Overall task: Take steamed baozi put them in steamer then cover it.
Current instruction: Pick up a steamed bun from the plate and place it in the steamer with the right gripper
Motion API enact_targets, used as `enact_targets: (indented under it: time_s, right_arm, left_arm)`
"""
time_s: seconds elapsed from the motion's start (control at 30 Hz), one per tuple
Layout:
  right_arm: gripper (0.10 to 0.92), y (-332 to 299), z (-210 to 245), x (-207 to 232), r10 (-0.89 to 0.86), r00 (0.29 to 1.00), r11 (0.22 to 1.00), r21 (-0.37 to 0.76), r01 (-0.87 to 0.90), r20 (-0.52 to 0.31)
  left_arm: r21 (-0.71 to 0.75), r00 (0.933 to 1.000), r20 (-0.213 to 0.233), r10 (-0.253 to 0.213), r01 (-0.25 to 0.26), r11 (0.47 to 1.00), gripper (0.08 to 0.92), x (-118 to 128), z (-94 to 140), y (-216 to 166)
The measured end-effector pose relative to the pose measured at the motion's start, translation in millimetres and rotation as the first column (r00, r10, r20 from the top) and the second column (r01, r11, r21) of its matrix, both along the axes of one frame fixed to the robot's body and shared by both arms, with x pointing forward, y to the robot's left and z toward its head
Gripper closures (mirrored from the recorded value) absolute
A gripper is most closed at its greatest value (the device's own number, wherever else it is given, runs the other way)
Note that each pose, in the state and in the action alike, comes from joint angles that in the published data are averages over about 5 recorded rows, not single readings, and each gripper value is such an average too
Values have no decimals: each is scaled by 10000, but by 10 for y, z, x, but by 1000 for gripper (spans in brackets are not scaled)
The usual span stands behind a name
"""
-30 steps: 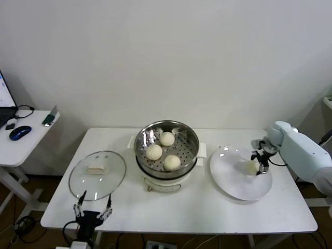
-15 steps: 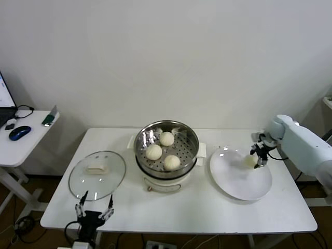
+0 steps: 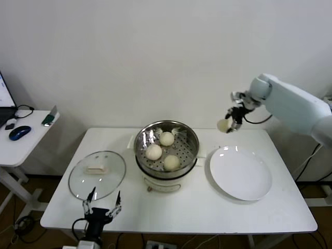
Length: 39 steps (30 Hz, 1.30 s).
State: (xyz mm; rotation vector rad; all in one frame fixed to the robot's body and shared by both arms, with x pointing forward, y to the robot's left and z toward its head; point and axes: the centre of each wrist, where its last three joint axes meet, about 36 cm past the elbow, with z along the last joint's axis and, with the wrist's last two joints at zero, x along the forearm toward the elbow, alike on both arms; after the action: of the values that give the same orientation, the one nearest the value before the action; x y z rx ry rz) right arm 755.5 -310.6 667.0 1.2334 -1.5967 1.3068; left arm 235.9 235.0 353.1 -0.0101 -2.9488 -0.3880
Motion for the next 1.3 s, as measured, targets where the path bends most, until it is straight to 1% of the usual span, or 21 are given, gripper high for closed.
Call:
enact_targets:
  time_s: [0.17,0.37,0.57,0.73,1.03,1.3]
  right_arm:
    - [335,506,308,-41,336,9994,9991,258,-337,57]
    - [340,1067,309,-177,726,9971,9973,119,-724,-217]
    - [335,1512,89,-323,915,9943,9957,-67,-919,-541]
    - [335,1755,-205,-405,994,9909,9942,-320,-1026,-910]
    - [335,1909,-662,-482,986,9850,9914,-716,-1096,-1414]
    - [335,1926,-859,-480,874,9852,9906,-914,-1016,-1475]
  left_arm:
    - [-112,9998,96,-187,188,9998,177,-14,32,-56]
    - [-204,9992,144,-381,384,9991,177,-15,48,-103]
    - [-218,9988,155,-471,474,9986,177,-12,49,-113]
    - [-235,9989,119,-460,463,9987,177,-22,28,-98]
    - [-245,9991,68,-414,416,9988,177,-18,-3,-74]
    - [-258,9990,74,-435,437,9987,177,2,-5,-84]
